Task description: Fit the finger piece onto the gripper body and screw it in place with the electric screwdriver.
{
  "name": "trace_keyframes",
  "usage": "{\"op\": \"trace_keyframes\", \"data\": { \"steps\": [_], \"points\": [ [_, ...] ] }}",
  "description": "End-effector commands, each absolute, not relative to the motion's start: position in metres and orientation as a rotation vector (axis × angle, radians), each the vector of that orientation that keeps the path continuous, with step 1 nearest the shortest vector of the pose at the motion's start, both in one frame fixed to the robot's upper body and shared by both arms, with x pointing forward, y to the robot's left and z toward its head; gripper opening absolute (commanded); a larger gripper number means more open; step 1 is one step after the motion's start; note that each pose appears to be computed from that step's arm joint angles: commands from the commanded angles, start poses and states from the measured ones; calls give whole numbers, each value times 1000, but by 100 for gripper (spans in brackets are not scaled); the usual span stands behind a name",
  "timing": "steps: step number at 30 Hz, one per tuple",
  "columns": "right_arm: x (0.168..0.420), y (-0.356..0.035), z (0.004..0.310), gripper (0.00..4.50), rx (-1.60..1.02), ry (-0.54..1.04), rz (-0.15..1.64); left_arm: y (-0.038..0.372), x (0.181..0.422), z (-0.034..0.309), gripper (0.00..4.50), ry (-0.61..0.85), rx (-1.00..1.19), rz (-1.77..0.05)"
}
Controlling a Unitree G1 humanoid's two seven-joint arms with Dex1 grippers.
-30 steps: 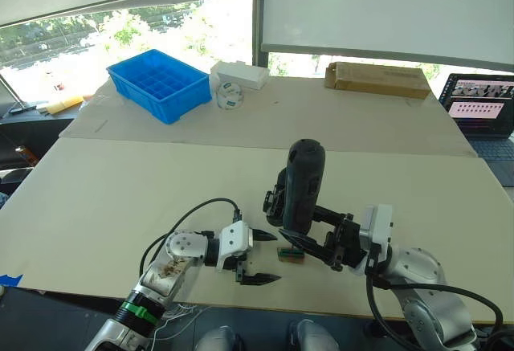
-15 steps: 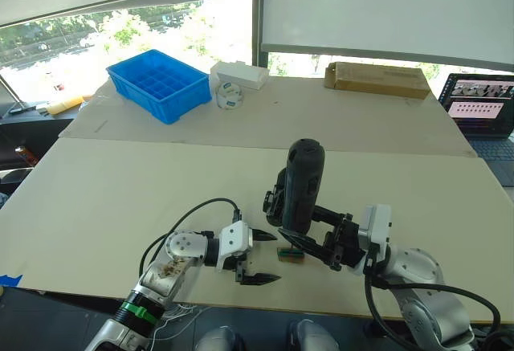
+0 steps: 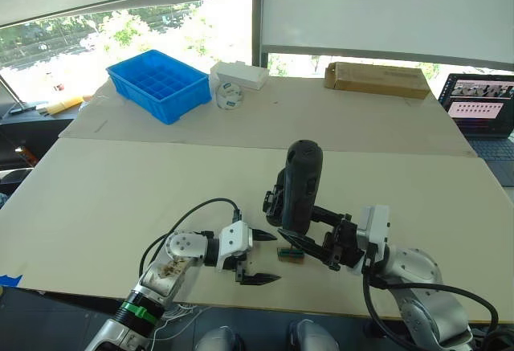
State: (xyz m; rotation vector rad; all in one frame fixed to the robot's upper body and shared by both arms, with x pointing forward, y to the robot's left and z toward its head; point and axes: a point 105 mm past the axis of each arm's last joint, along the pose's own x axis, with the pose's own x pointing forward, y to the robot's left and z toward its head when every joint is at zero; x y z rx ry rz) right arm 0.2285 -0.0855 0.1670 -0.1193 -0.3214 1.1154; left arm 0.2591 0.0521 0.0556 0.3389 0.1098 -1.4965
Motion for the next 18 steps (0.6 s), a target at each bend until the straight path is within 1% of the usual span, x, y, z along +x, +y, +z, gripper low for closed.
{"op": "trace_keyframes", "data": {
  "steps": [1, 14, 18],
  "points": [
    [226, -85, 175, 192, -132, -372, 1115, 59, 252, 30, 446, 231, 323, -1492],
    [227, -87, 169, 192, -143, -346, 1105, 59, 252, 31, 446, 230, 324, -1492],
    [226, -86, 164, 192, -148, -313, 1111, 59, 252, 31, 446, 229, 324, -1492]
  ]
}}
